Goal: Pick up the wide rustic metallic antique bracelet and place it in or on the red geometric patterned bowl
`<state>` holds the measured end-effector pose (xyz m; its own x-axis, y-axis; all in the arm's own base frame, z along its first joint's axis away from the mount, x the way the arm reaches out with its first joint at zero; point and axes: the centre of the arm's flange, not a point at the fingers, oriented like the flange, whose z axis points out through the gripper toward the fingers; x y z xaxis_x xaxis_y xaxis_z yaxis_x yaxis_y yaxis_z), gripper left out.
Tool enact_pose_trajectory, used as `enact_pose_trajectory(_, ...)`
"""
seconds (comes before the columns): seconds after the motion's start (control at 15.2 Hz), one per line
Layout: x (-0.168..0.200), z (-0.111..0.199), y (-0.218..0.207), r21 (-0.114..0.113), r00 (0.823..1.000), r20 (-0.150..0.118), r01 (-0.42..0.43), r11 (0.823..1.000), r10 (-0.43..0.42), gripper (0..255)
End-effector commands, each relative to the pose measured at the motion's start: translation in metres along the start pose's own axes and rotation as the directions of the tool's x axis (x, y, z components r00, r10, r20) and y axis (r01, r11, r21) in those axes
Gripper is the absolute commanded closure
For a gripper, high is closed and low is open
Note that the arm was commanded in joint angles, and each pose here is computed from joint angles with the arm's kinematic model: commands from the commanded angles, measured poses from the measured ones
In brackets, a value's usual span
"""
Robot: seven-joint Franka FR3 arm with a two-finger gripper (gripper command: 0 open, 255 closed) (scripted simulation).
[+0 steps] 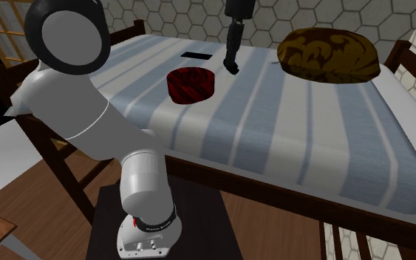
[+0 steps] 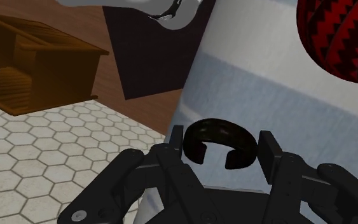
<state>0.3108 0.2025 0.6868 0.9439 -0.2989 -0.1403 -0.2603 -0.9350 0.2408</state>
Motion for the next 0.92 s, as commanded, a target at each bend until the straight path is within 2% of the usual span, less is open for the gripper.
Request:
enact_pose_trajectory(0.0,-0.019,-0.003,-0.019,0.0,1.0,0.0,-0.001,1.0,0.001,255)
enact_pose_trajectory(0.86,-0.142,-0.025,-0.144,0.0,1.0,0.0,-0.001,1.0,0.001,255)
